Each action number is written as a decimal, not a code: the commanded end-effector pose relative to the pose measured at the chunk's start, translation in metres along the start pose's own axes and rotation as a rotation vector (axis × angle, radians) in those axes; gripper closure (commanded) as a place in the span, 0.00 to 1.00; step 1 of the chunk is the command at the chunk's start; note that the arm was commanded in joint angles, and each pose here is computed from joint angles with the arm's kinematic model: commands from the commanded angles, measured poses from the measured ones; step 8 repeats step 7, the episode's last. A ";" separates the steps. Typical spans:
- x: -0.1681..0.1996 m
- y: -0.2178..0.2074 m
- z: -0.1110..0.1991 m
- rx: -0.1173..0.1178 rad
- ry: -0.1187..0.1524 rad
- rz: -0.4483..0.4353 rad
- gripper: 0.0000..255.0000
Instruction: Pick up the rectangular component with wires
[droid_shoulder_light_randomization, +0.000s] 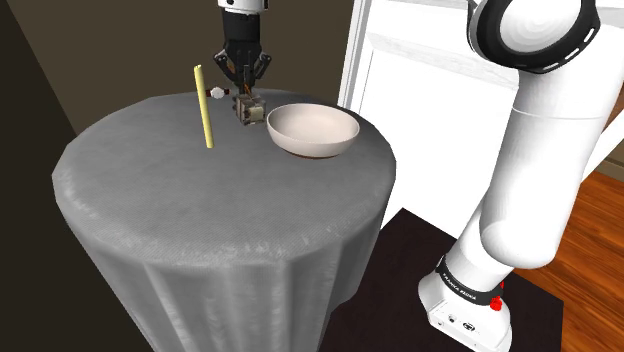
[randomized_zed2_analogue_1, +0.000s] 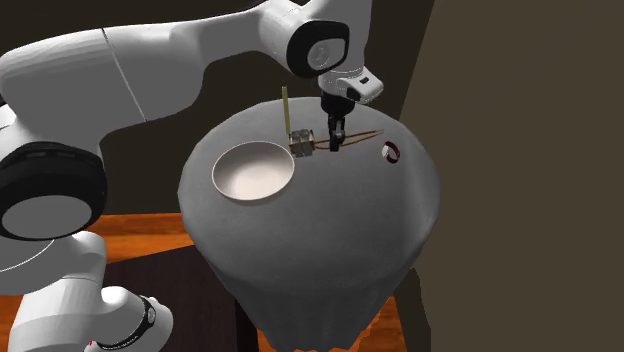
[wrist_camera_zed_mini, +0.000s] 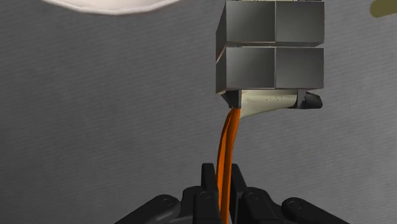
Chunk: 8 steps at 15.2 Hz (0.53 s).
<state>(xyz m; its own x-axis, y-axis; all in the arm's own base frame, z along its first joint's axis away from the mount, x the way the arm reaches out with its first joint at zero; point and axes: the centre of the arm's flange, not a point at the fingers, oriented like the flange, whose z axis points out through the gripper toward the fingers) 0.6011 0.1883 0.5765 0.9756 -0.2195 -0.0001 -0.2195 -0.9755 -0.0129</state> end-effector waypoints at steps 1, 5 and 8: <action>0.000 -0.001 -0.011 0.000 0.000 0.000 1.00; 0.000 -0.001 -0.032 0.000 0.000 0.000 1.00; 0.000 -0.001 -0.033 0.000 0.000 0.000 1.00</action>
